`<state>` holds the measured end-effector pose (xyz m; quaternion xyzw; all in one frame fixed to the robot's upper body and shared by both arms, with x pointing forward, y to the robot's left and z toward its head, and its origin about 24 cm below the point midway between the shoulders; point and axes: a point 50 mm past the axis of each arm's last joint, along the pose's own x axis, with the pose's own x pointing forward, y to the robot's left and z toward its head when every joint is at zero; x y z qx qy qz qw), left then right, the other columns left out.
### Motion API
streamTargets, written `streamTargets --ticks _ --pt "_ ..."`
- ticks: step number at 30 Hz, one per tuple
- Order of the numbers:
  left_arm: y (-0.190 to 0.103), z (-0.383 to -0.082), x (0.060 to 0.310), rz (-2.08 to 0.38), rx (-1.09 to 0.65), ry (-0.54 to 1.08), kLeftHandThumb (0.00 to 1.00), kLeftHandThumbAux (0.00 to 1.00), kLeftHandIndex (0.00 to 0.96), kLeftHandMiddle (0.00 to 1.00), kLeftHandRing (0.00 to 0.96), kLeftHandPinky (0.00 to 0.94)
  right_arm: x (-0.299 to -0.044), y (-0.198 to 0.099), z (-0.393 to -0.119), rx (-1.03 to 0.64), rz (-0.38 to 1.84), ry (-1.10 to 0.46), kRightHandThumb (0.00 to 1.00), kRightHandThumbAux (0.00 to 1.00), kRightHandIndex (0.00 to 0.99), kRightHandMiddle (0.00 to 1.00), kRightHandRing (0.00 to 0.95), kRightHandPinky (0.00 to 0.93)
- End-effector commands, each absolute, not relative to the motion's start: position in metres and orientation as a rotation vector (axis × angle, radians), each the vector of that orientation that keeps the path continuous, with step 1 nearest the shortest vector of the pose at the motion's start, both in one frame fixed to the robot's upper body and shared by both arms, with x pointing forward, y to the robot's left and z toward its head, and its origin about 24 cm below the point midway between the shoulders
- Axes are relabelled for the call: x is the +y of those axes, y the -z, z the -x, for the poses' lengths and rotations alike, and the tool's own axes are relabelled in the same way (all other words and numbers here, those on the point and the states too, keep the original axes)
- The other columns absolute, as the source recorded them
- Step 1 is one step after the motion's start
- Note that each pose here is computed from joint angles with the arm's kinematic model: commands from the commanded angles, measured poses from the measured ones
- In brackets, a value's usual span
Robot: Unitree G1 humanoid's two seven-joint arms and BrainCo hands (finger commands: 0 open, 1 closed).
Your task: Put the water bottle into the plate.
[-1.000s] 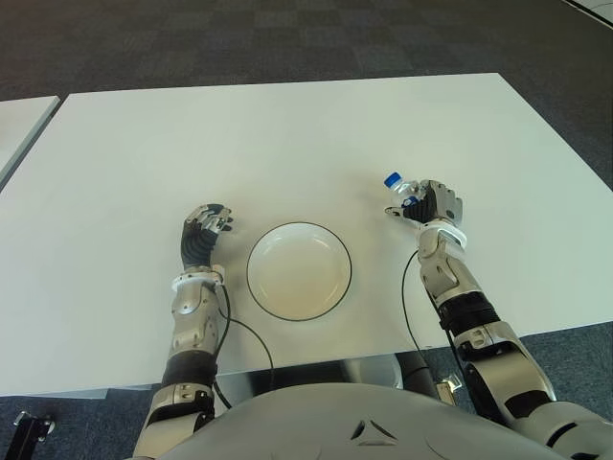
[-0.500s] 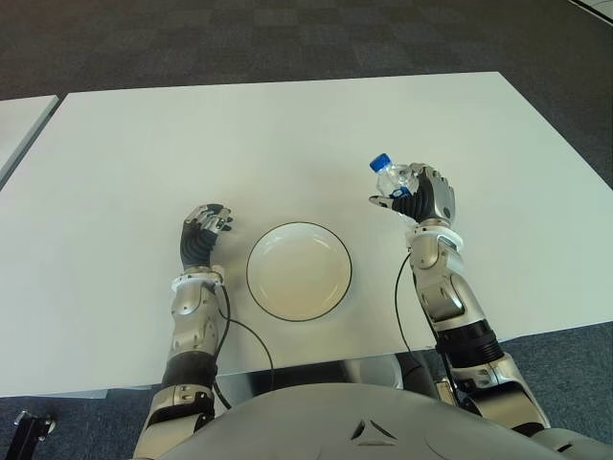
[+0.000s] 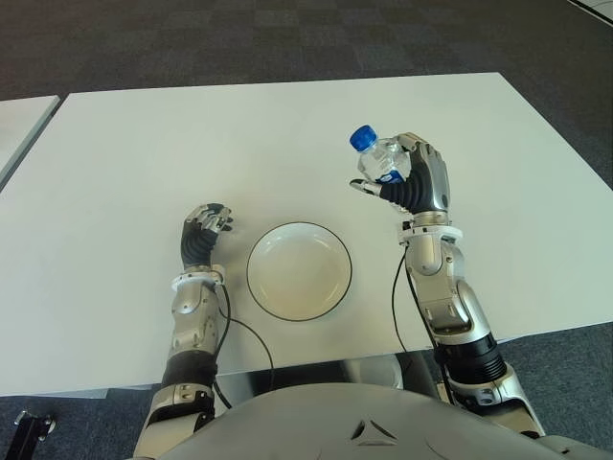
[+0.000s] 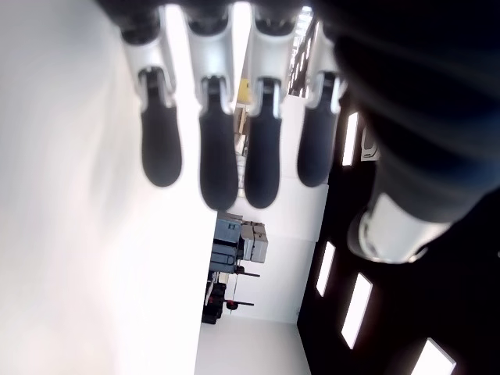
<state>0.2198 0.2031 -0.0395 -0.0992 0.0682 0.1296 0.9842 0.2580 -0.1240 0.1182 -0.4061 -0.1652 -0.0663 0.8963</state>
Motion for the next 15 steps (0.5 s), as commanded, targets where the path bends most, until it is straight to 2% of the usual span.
streamTargets --ticks 1,15 --pt "0.064 -0.202 0.2 0.234 0.283 -0.273 0.837 0.674 0.435 0.469 0.525 0.516 -0.103 -0.129 -0.25 -0.49 0.832 0.06 0.706 0.726 0.437 0.862 0.861 0.848" --pt "0.064 -0.202 0.201 0.243 0.285 -0.279 0.838 0.673 0.438 0.467 0.523 0.516 -0.076 -0.129 -0.237 -0.672 0.831 -0.26 0.709 0.727 0.437 0.877 0.879 0.874"
